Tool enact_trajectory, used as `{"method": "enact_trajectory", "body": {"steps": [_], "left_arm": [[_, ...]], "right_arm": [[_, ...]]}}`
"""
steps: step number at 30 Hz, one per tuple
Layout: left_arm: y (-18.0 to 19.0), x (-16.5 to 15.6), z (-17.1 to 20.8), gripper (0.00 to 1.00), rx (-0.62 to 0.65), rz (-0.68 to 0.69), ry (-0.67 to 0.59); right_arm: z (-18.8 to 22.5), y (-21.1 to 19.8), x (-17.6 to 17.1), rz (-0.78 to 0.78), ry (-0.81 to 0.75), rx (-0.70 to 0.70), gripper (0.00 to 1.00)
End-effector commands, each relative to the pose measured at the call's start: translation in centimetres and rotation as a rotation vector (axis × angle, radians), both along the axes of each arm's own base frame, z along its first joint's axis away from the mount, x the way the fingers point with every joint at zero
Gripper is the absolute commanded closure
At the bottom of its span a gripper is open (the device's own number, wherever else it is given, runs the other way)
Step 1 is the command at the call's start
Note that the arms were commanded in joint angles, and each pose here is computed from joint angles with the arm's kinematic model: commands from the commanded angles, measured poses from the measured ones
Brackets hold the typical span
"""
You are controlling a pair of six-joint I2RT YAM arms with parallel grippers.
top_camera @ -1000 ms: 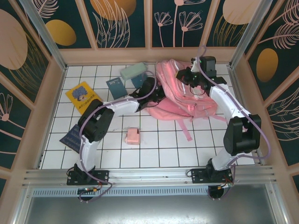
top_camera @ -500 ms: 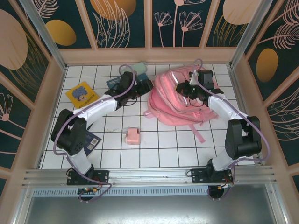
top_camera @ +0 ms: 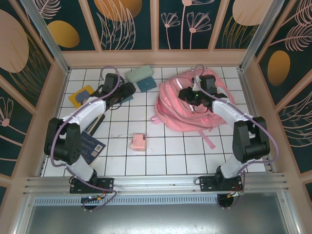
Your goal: Pack the student bag
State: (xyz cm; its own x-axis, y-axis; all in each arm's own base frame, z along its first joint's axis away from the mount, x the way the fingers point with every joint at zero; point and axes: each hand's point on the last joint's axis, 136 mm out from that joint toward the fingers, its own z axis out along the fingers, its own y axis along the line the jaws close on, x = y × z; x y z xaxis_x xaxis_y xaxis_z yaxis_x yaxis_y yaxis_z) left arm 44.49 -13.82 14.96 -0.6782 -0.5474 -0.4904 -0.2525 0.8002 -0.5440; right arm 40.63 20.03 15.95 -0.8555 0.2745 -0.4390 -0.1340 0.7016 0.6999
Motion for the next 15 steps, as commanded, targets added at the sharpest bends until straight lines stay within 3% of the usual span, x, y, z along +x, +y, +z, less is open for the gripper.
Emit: {"method": "enact_trajectory", "body": {"steps": [1,5,6,8,11,12,15], "left_arm": [[3.5,-0.9,-0.4,0.22,0.054,0.049,0.030],[7.9,-1.1,-0.7,0.21,0.092,0.136,0.049],[8.9,-1.1,-0.9,0.20,0.097,0.154,0.053],[10.7,-1.0,-1.3,0.19,0.104,0.187,0.062],[12.6,-0.4,-2.2,0.19,0.113,0.221,0.071],[13.1,-0.2,-2.7,0.19,0.111,0.236,0.078],[13.9,0.8,-4.3,0.19,0.101,0.258,0.098]], "right_arm": [[2.1,0.8,1.2,0.000,-0.085,-0.017,0.61],[2.9,1.6,1.4,0.001,-0.112,-0.033,0.47],[3.2,1.9,1.4,0.004,-0.120,-0.037,0.35],[3.6,2.5,1.4,0.010,-0.134,-0.044,0.34],[4.0,3.6,1.2,0.017,-0.148,-0.056,0.14],[4.2,3.9,1.1,0.019,-0.154,-0.060,0.02],[4.7,5.0,0.8,0.033,-0.170,-0.062,0.01]]}}
